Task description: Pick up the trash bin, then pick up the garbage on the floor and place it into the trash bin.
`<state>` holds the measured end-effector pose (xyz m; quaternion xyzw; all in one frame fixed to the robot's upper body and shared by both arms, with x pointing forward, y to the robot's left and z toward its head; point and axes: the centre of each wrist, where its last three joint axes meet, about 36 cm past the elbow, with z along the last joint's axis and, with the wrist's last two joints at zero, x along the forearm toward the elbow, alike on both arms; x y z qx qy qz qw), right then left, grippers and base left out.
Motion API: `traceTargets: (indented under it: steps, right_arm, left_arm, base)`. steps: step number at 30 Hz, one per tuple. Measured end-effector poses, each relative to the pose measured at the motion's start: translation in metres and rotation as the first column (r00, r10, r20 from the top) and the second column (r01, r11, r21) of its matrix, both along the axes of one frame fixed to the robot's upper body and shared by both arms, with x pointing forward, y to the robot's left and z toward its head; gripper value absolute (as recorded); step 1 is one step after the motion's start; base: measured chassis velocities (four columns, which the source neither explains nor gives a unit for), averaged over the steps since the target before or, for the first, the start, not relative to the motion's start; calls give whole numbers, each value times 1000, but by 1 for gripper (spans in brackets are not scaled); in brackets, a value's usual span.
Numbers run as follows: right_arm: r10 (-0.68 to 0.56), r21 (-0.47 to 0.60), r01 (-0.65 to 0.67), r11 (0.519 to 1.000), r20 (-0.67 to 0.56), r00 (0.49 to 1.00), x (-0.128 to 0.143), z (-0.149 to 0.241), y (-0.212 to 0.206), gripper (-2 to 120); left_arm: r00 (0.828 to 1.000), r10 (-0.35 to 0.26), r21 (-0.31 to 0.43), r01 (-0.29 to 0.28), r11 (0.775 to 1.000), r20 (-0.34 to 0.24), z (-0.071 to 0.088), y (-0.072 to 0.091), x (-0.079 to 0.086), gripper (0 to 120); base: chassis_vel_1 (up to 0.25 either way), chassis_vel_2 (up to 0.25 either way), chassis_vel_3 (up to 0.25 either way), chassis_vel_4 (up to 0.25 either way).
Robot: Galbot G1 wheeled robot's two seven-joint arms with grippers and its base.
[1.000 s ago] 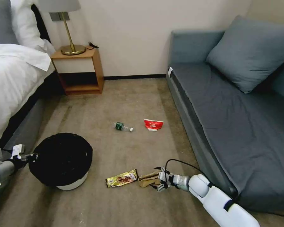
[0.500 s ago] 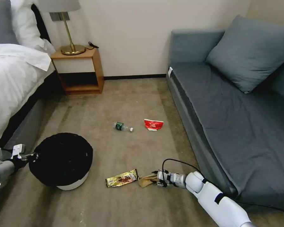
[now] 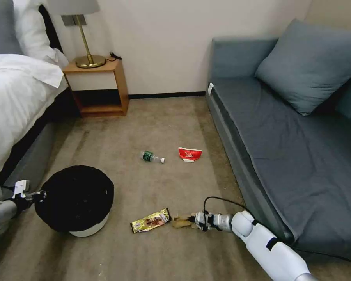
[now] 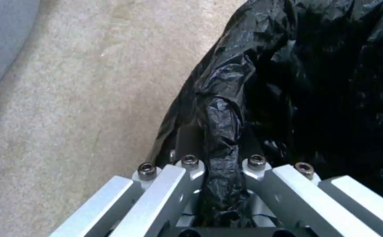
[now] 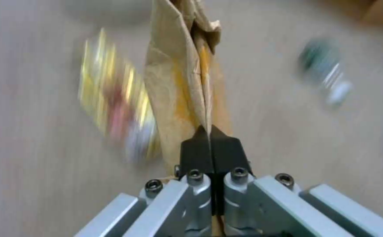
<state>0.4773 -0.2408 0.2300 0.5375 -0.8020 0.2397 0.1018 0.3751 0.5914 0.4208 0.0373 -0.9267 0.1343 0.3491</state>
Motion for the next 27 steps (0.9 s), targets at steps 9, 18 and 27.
traceTargets:
  steps: [9,18,27]
  right_arm:
    - [-64,390,51,919,20,998,24,132,163,0]
    - [61,445,-65,893,23,998,28,177,327,0]
    - [85,419,-82,904,11,996,2,170,372,23]
  left_arm:
    - [1000,-7,-10,7,1000,-8,-7,-5,3,4]
    - [1000,-20,-8,20,1000,-3,-5,-11,5,4]
    - [1000,-21,-12,21,1000,3,-5,-13,6,4]
  base:
    - [0,0,0,0]
    - [0,0,0,0]
    - [0,0,0,0]
